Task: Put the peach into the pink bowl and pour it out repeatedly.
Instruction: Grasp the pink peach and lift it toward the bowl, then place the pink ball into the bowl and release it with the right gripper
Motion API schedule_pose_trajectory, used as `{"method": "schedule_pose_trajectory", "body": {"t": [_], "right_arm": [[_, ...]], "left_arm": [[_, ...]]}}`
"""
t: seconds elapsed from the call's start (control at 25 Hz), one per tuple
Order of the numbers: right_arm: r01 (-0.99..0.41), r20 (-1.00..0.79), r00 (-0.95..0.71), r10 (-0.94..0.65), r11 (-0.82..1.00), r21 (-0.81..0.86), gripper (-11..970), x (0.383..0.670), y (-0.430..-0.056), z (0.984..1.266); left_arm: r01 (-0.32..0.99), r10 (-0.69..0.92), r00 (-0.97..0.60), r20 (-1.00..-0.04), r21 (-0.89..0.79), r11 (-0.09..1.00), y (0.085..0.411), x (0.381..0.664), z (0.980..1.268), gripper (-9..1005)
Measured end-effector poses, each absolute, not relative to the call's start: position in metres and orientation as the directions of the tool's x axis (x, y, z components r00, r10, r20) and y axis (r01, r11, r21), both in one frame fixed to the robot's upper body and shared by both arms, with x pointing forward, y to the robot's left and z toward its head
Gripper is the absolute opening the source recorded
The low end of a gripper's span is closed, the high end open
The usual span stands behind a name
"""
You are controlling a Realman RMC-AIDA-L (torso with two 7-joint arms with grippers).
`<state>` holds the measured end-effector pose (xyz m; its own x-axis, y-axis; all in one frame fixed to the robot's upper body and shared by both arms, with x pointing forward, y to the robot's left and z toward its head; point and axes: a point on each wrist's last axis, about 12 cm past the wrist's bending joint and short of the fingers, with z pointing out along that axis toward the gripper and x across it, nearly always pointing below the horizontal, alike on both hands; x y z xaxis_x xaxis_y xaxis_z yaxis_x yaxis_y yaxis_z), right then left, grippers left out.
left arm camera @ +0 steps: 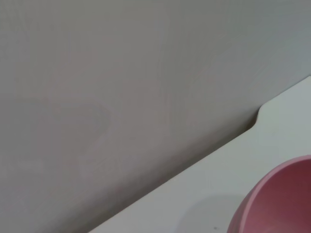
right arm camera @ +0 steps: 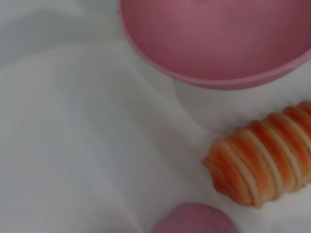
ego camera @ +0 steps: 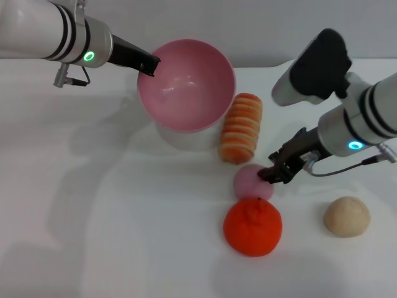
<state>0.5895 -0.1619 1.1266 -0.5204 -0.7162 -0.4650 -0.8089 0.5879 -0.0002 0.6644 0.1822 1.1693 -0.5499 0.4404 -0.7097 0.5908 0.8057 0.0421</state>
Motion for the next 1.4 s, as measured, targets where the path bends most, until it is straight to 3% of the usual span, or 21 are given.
{"method": "schedule_pose_trajectory", "body": {"t": [0.8, 0.92, 1.0, 1.24, 1.4], "right_arm": [[-0.818, -0.474, -0.516, -0.714, 0.575, 0.026, 360, 0.584, -0.142, 1.1], [-0.822, -0.481, -0.506, -0.716, 0.569, 0.02, 224, 0.585, -0.141, 1.103], [-0.828, -0.486, -0.497, -0.719, 0.56, 0.017, 134, 0.584, -0.139, 1.107], [-0.845, -0.53, -0.447, -0.721, 0.535, -0.014, 29, 0.575, -0.138, 1.137], [-0.835, -0.587, -0.371, -0.72, 0.535, -0.128, 48, 0.568, -0.142, 1.176]], "left_arm": [[0.612, 0.478, -0.546, -0.688, 0.062, 0.788, 0.183, 0.658, 1.161, 44], [0.612, 0.478, -0.546, -0.688, 0.062, 0.789, 0.183, 0.658, 1.161, 44], [0.612, 0.478, -0.546, -0.688, 0.062, 0.789, 0.183, 0.658, 1.161, 44], [0.611, 0.477, -0.547, -0.688, 0.062, 0.789, 0.183, 0.659, 1.161, 45], [0.61, 0.477, -0.547, -0.688, 0.063, 0.79, 0.184, 0.659, 1.161, 45]]}}
